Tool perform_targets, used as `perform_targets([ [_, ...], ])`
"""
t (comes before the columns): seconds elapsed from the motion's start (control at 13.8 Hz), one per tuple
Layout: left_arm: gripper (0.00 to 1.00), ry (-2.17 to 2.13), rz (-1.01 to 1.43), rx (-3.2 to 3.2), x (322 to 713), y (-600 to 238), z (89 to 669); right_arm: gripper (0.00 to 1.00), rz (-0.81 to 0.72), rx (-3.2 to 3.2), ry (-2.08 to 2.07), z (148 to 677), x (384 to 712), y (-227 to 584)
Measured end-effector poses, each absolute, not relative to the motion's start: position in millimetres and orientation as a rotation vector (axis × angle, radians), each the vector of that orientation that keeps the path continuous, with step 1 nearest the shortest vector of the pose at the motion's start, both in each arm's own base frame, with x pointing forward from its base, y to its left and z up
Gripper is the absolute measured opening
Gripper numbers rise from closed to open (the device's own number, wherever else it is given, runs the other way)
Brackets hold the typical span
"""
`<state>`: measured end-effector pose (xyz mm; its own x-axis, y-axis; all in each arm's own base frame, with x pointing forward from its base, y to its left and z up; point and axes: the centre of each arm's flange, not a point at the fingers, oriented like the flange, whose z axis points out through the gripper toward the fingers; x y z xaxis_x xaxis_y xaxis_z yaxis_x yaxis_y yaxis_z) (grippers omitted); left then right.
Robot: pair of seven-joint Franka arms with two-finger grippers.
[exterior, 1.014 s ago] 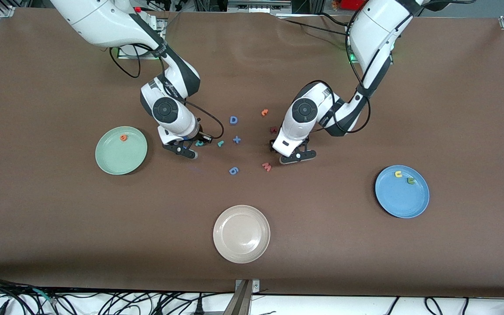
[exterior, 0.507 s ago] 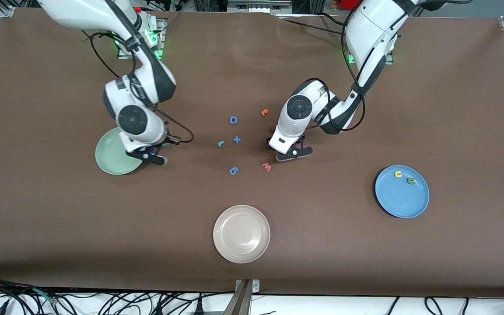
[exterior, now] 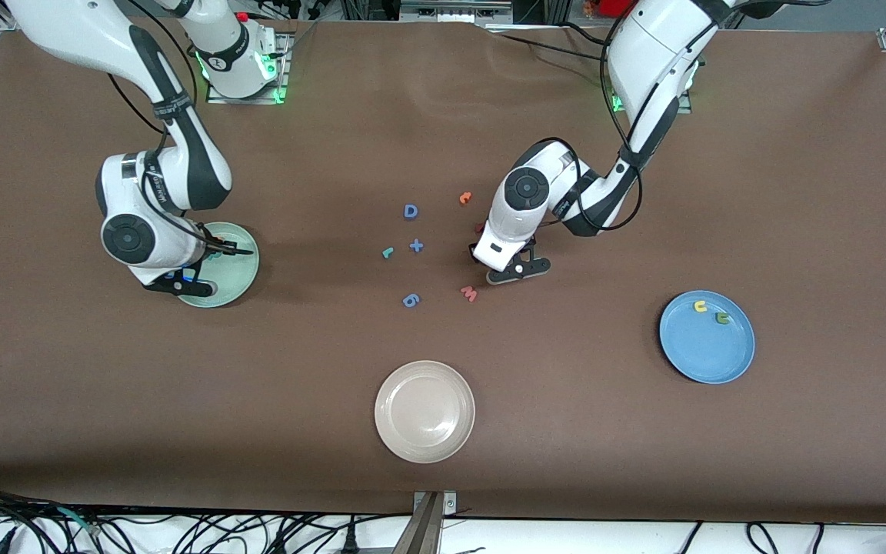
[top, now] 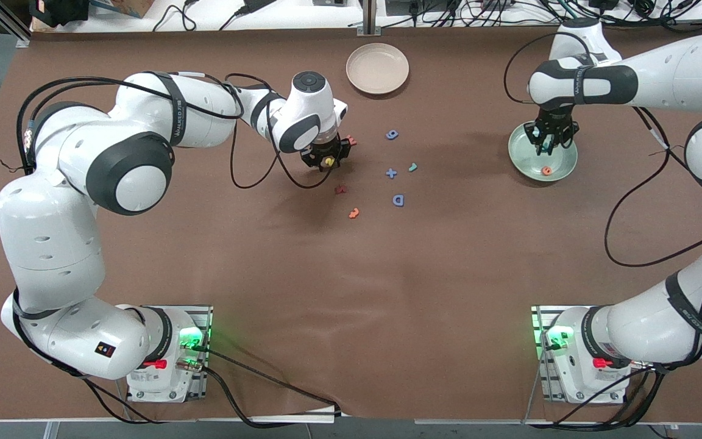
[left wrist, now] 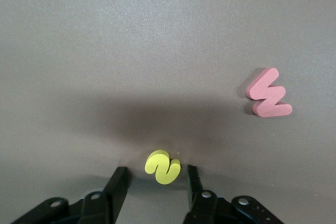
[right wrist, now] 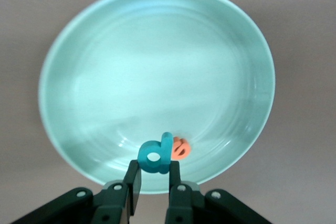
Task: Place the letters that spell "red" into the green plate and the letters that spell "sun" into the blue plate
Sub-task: 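Place the teal letter on the green plate while the left gripper reaches yellow, then grasp the yellow letter with the left gripper while the right gripper grasps teal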
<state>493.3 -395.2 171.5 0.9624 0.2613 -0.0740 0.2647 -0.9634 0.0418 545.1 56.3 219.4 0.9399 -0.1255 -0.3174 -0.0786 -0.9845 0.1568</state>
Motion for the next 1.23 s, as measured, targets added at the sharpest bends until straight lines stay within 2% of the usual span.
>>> perform_targets([
  [0.29, 0.48, 0.413, -0.101, 3.06, 494.3, -395.1, 172.3, 0.26, -0.55, 3.007, -0.212, 208.6, 534.9, 65.9],
  [0.36, 0.43, 0.414, -0.098, 3.058, 495.3, -395.4, 173.1, 0.26, -0.555, 3.01, -0.216, 207.1, 534.4, 67.0],
  [0.58, 0.38, 0.424, -0.094, 3.052, 499.1, -396.3, 172.8, 0.29, -0.553, 3.013, -0.219, 204.7, 534.7, 67.1],
  [0.87, 0.31, 0.44, -0.094, 3.051, 499.9, -396.5, 173.3, 0.66, -0.521, 3.028, -0.22, 214.1, 538.7, 77.1],
  [0.94, 0.29, 0.443, -0.093, 3.051, 499.9, -396.7, 173.4, 0.72, -0.504, 3.032, -0.237, 220.9, 540.2, 87.2],
  [1.23, 0.29, 0.448, -0.092, 3.052, 499.7, -397.0, 173.3, 0.72, -0.408, 3.042, -0.427, 255.1, 539.7, 185.6],
])
